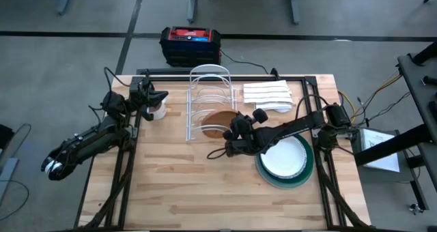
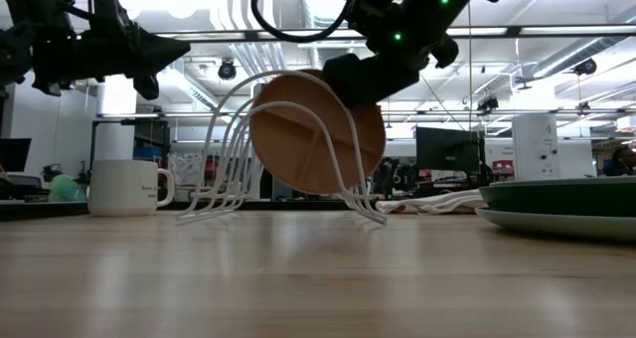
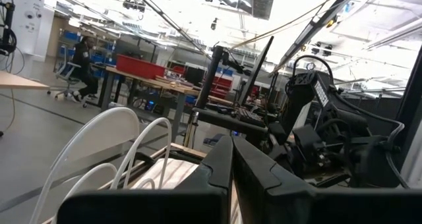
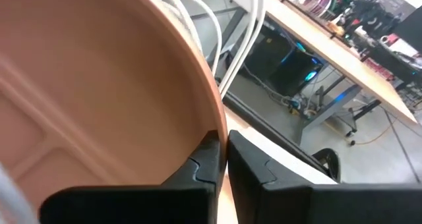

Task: Sort dishes
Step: Put the brown plate in the dish rack

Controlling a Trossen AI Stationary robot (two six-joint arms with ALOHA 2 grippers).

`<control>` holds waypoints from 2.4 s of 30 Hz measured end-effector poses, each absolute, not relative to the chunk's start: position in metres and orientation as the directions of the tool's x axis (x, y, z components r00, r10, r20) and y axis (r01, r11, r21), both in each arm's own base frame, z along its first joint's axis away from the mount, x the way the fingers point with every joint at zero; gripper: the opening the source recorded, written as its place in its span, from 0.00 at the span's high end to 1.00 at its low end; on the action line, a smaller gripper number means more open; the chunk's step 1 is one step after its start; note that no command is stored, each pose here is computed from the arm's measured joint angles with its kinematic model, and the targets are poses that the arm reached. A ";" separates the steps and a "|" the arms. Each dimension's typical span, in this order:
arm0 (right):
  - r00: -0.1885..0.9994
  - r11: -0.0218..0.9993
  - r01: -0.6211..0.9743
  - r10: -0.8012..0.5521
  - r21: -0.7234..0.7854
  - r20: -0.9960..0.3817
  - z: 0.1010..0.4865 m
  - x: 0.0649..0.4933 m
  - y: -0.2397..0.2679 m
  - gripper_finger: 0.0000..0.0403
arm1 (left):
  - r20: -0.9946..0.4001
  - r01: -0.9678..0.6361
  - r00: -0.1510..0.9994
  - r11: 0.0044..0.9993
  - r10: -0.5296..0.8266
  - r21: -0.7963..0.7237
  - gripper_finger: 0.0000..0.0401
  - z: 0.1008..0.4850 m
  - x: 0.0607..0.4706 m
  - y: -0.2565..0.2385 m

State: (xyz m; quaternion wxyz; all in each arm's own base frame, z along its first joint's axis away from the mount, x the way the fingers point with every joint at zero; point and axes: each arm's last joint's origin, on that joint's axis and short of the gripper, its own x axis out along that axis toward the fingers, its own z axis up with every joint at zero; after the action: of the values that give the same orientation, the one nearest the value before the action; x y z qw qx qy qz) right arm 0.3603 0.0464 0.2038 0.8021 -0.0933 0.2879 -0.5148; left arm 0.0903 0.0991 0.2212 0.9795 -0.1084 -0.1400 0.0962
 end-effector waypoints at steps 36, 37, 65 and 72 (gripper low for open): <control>0.384 0.548 0.776 -0.804 -0.313 -0.454 0.235 0.376 0.051 0.56 | 0.254 -0.158 0.942 0.958 0.219 -0.239 1.00 0.221 0.090 0.099; 0.388 0.551 0.776 -0.802 -0.309 -0.454 0.237 0.377 0.051 0.55 | 0.254 -0.158 0.942 0.958 0.219 -0.239 1.00 0.221 0.090 0.099; 0.206 0.584 0.773 -0.600 -0.248 -0.773 0.246 0.323 0.027 0.98 | 0.252 -0.159 0.943 0.958 0.220 -0.240 1.00 0.221 0.090 0.099; 0.315 0.668 0.730 -0.517 -0.145 -0.796 0.228 0.337 0.011 0.99 | 0.252 -0.160 0.942 0.958 0.220 -0.236 1.00 0.221 0.090 0.099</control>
State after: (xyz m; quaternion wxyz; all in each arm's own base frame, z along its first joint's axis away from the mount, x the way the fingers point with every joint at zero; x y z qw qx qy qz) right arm 0.3371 0.0106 0.2285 0.8017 0.1216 0.4373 -0.3889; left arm 0.0905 0.0994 0.2210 0.9797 -0.1068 -0.1392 0.0969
